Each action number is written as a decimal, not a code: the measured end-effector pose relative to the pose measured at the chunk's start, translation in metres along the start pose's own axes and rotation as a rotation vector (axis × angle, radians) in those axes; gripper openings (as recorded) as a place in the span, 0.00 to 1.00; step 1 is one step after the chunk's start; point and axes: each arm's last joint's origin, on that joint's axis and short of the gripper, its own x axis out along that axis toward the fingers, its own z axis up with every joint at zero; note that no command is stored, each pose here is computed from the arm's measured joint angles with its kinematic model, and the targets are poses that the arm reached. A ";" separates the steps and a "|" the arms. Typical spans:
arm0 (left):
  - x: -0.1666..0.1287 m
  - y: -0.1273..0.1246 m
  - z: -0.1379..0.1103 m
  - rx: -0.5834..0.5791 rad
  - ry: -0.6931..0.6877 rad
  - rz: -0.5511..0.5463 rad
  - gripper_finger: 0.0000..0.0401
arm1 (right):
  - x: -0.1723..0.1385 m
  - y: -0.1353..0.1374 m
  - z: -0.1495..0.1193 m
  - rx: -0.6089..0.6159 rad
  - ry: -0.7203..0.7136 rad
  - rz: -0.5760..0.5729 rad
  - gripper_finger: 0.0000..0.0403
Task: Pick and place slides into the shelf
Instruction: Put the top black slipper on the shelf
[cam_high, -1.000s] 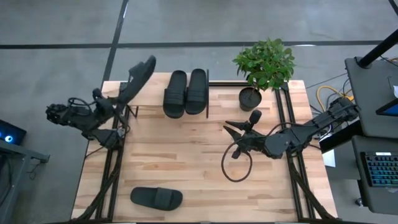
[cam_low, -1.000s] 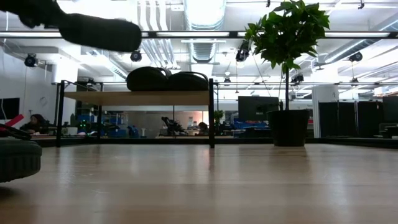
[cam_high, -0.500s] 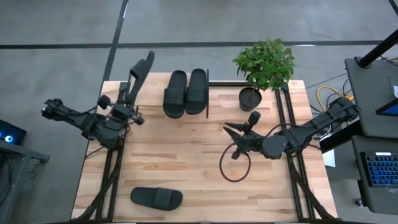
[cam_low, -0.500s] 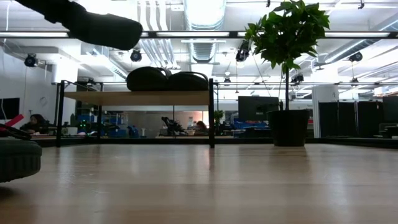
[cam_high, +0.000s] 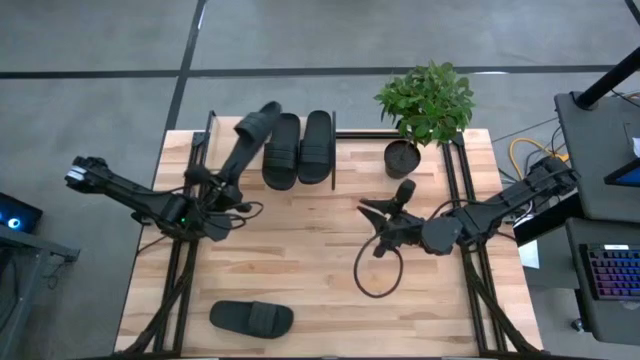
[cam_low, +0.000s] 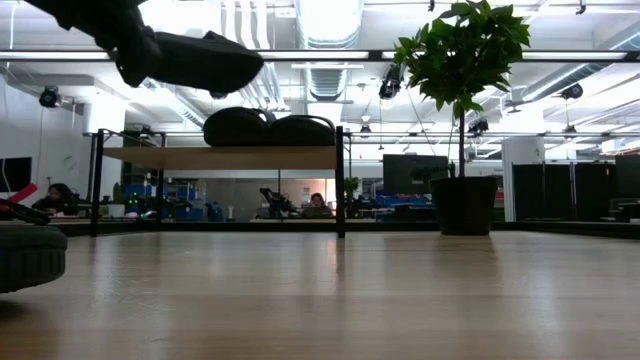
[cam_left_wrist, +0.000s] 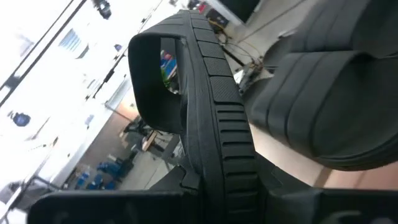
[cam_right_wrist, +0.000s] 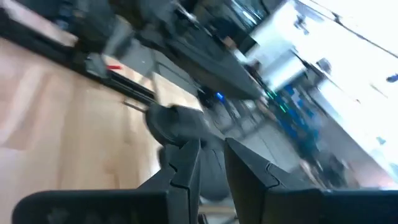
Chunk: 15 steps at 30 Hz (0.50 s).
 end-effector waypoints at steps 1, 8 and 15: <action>0.000 -0.001 0.002 0.017 0.000 -0.003 0.09 | 0.002 0.000 0.000 -0.020 -0.026 0.040 0.16; 0.001 -0.009 0.017 0.092 -0.014 -0.079 0.09 | 0.030 -0.016 -0.009 -0.180 -0.109 0.095 0.23; 0.000 -0.019 0.032 0.145 -0.036 -0.179 0.09 | 0.058 -0.037 -0.027 -0.416 -0.015 0.006 0.39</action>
